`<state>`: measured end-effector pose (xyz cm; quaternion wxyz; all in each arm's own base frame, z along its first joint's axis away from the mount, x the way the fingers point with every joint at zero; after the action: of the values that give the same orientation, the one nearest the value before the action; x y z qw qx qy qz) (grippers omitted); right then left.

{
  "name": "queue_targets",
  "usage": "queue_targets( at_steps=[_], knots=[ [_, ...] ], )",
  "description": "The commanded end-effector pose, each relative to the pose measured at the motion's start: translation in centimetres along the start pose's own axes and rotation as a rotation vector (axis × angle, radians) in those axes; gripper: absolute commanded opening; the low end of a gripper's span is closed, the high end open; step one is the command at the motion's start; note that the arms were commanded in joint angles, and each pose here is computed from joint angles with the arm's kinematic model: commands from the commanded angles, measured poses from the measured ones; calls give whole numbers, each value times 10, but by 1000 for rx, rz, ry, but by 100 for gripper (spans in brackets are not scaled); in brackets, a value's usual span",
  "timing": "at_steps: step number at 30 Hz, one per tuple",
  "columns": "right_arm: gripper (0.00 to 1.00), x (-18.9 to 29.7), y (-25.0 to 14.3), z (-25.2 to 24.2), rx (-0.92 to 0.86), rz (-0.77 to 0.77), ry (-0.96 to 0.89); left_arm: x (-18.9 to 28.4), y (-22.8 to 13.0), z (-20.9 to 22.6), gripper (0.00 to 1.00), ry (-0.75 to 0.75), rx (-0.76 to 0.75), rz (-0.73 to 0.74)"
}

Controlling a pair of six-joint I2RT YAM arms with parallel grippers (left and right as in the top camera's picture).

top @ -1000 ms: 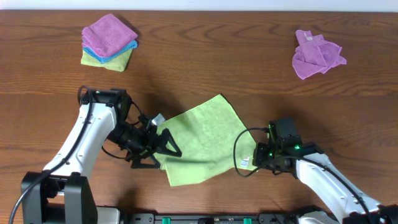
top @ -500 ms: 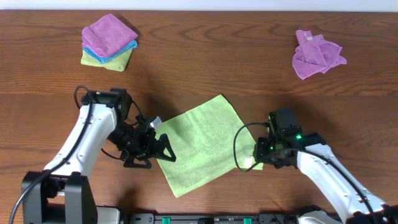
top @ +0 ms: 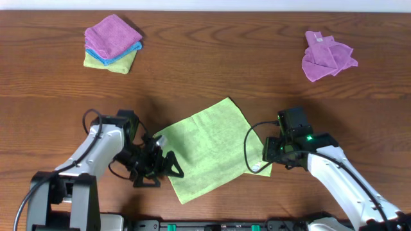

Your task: Fold the cloth

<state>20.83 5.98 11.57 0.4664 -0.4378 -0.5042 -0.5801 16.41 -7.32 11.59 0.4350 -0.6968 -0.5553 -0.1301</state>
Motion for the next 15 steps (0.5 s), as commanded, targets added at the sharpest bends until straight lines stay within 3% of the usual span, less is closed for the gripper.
queue_targets(
  at_steps=[1, 8, 15],
  knots=[
    [62, 4, 7, -3, 2, -30, -41, -15, -12, 10, 96, -67, 74, 48],
    [57, 3, 7, -3, 1, -36, -42, -38, -10, 20, 96, -252, 144, 17],
    [51, 2, 7, -4, 1, -37, -42, -40, 5, 20, 100, -280, 184, -47]
  ],
)
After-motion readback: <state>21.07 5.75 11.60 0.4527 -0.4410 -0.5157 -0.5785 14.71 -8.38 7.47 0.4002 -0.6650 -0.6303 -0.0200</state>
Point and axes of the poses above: each gripper's point midway between its finger pads, its own x axis back along the fingers, its own z axis along the line the jaws close on, y = z × x, the point moved 9 cm from there along x, back along the fingers, and after that the axes turned 7 degrees about x, right-handed, at the moved point
